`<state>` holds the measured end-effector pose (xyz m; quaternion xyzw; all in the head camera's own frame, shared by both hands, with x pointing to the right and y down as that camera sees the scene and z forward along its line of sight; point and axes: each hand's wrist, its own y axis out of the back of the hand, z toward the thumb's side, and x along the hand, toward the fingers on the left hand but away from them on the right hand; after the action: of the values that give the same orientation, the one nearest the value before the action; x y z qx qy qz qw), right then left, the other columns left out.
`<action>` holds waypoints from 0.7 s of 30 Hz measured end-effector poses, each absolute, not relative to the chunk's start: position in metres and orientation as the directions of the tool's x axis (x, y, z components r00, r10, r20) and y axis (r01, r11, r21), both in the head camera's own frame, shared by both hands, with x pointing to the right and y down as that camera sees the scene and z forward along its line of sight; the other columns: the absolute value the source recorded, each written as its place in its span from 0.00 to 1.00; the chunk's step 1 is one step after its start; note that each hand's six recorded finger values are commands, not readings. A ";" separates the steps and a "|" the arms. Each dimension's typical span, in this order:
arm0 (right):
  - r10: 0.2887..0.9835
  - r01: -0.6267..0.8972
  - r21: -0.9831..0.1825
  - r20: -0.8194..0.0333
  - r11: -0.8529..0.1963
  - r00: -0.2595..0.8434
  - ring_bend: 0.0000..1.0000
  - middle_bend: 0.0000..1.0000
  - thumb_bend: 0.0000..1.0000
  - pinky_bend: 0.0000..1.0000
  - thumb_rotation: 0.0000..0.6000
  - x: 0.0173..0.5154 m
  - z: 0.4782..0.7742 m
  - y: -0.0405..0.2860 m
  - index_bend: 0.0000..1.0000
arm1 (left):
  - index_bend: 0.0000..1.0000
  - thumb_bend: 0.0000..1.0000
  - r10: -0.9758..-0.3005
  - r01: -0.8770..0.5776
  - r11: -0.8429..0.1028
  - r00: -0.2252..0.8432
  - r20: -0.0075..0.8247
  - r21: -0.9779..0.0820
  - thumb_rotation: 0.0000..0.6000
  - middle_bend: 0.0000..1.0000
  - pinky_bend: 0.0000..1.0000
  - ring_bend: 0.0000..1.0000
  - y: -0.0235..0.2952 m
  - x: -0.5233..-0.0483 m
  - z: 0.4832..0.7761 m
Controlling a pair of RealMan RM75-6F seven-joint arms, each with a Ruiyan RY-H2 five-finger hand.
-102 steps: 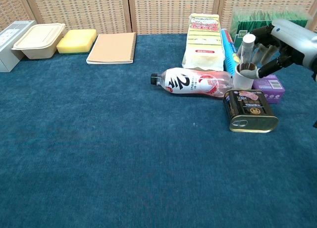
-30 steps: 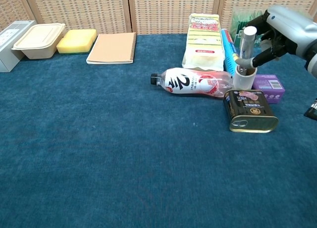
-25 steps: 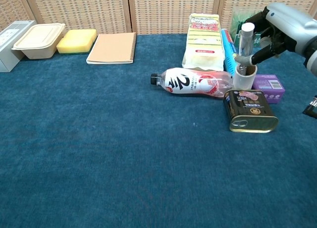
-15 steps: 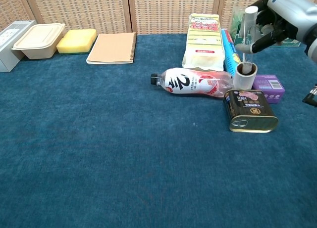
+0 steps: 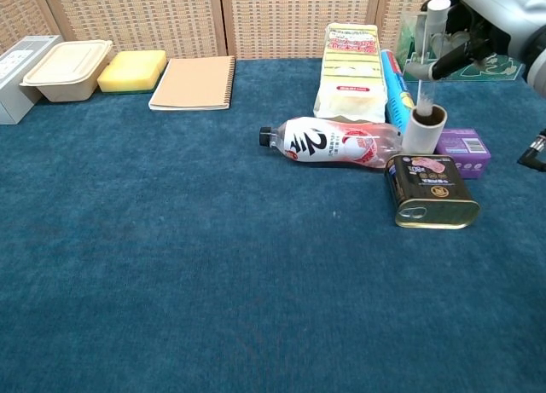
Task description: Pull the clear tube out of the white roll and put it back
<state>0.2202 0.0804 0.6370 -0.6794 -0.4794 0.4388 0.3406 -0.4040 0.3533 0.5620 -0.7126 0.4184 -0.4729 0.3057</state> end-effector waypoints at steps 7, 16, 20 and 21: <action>0.950 0.356 -0.882 -0.267 -0.308 0.161 0.83 0.77 0.36 0.77 1.00 0.216 0.636 0.079 0.66 | 0.24 0.18 -0.886 -0.307 -0.461 0.201 0.417 -0.832 1.00 0.15 0.22 0.12 0.353 -0.405 0.562; 0.952 0.346 -0.890 -0.247 -0.296 0.179 0.83 0.77 0.36 0.77 1.00 0.206 0.630 0.074 0.66 | 0.24 0.18 -0.886 -0.308 -0.461 0.202 0.417 -0.832 1.00 0.15 0.22 0.12 0.354 -0.405 0.561; 0.954 0.346 -0.893 -0.235 -0.287 0.186 0.83 0.77 0.36 0.77 1.00 0.201 0.625 0.070 0.66 | 0.23 0.18 -0.888 -0.310 -0.459 0.200 0.415 -0.833 1.00 0.15 0.22 0.12 0.354 -0.406 0.561; 0.955 0.345 -0.894 -0.232 -0.285 0.187 0.83 0.77 0.36 0.77 1.00 0.200 0.624 0.069 0.66 | 0.23 0.18 -0.888 -0.311 -0.458 0.199 0.414 -0.833 1.00 0.15 0.22 0.12 0.354 -0.406 0.561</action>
<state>0.2001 0.0694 0.6238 -0.6810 -0.4770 0.4228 0.3606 -0.4058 0.3535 0.5606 -0.7114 0.4214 -0.4720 0.3058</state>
